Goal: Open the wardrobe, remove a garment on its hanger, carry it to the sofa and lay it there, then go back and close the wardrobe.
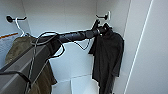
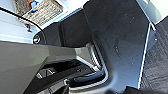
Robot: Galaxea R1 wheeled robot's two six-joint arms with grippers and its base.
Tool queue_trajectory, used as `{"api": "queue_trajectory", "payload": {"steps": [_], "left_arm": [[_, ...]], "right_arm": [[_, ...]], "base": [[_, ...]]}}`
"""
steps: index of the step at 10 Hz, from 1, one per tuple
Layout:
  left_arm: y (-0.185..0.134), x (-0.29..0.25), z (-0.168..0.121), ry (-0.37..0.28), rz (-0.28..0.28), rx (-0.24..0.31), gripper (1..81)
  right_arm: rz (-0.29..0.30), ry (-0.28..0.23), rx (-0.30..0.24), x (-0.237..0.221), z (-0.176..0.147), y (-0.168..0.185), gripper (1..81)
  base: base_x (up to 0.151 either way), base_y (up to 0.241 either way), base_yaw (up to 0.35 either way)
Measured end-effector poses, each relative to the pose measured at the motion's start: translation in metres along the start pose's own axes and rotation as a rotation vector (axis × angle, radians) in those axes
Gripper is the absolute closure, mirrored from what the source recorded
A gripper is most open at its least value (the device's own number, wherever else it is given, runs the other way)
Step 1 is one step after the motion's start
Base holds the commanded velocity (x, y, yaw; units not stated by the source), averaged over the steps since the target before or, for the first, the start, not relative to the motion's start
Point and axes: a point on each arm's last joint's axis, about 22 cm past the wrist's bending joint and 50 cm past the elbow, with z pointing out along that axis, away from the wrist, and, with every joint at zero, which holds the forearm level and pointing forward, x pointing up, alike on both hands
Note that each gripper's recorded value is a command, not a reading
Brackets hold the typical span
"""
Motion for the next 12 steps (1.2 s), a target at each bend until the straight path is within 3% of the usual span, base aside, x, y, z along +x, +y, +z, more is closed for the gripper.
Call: {"api": "queue_trajectory", "payload": {"steps": [4, 8, 12], "left_arm": [[0.014, -0.009, -0.011, -0.024, 0.016, -0.038, 81.1], [0.019, 0.044, -0.068, 0.026, 0.044, -0.037, 81.1], [0.04, 0.055, -0.098, 0.034, 0.094, -0.054, 81.1]], "right_arm": [[0.001, 0.001, 0.002, 0.0, 0.0, -0.001, 1.0], [-0.001, 0.003, 0.002, 0.002, 0.001, -0.002, 1.0], [-0.037, -0.005, -0.009, 0.01, -0.002, 0.008, 1.0]], "base": [[0.0, 0.0, 0.0], [0.0, 0.0, 0.0], [0.0, 0.0, 0.0]]}}
